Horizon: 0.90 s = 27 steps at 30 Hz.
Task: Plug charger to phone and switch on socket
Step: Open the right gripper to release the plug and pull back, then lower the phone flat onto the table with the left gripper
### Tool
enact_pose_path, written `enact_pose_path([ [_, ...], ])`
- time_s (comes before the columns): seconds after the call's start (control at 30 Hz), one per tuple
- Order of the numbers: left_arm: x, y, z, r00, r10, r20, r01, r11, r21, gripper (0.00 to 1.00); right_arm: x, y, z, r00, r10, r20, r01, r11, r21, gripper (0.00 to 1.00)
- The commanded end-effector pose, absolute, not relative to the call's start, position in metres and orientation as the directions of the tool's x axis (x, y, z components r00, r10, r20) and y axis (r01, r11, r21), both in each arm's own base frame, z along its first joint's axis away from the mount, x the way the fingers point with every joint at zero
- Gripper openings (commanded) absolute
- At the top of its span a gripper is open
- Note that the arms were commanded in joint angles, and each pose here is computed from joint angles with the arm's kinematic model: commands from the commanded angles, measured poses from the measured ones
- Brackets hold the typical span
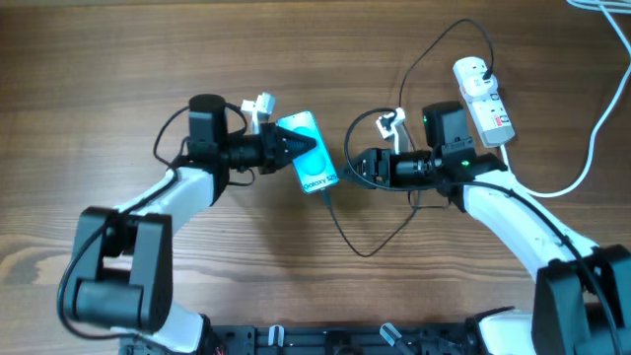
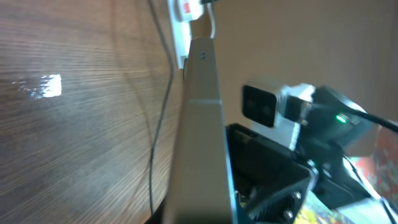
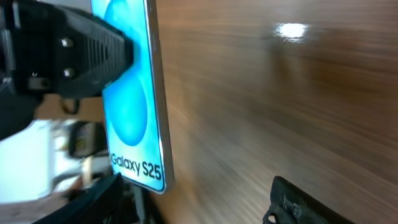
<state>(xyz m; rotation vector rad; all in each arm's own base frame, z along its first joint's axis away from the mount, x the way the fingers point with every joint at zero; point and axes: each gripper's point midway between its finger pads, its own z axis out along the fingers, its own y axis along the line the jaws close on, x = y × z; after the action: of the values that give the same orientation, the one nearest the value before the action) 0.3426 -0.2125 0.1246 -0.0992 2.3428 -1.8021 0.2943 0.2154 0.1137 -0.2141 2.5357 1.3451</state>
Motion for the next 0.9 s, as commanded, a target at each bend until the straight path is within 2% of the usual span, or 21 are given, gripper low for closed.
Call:
enact_pose_path([
  [0.0, 0.37, -0.228, 0.141, -0.972, -0.169, -0.162, 0.113, 0.267, -0.957, 0.04, 0.312, 0.191, 0.136, -0.886, 0.036, -0.463, -0.308, 0.701, 0.644, 0.77],
  [0.1, 0.387, -0.246, 0.159, -0.967, -0.147, -0.21, 0.168, 0.26, -0.951, 0.04, 0.308, 0.17, 0.157, -0.844, 0.072, -0.531, -0.285, 0.778, 0.56, 0.77],
  [0.23, 0.405, -0.264, 0.163, -0.974, -0.105, -0.202, 0.167, 0.273, -0.947, 0.04, 0.291, 0.132, 0.188, -0.775, 0.12, -0.621, -0.212, 0.876, 0.434, 0.77],
  [0.33, 0.408, -0.268, 0.143, -0.984, -0.056, -0.171, 0.145, 0.32, -0.936, 0.04, 0.276, 0.112, 0.197, -0.752, 0.134, -0.646, -0.16, 0.913, 0.375, 0.77],
  [0.4, 0.407, -0.264, 0.118, -0.992, -0.042, -0.121, 0.095, 0.388, -0.917, 0.04, 0.264, 0.099, 0.2, -0.744, 0.14, -0.654, -0.126, 0.931, 0.342, 0.77],
  [0.47, 0.399, -0.258, 0.087, -0.997, -0.018, -0.08, 0.062, 0.467, -0.882, 0.04, 0.255, 0.092, 0.2, -0.746, 0.14, -0.651, -0.105, 0.941, 0.323, 0.8],
  [0.53, 0.391, -0.255, 0.072, -0.997, 0.012, -0.071, 0.068, 0.493, -0.868, 0.04, 0.252, 0.091, 0.197, -0.757, 0.138, -0.639, -0.098, 0.942, 0.32, 0.8],
  [0.77, 0.38, -0.239, 0.043, -0.981, 0.114, -0.154, 0.192, 0.594, -0.781, 0.04, 0.249, 0.09, 0.174, -0.82, 0.129, -0.557, -0.059, 0.95, 0.307, 0.8],
  [0.87, 0.375, -0.236, 0.035, -0.966, 0.173, -0.191, 0.257, 0.597, -0.76, 0.04, 0.251, 0.091, 0.164, -0.842, 0.124, -0.525, -0.047, 0.952, 0.302, 0.8],
])
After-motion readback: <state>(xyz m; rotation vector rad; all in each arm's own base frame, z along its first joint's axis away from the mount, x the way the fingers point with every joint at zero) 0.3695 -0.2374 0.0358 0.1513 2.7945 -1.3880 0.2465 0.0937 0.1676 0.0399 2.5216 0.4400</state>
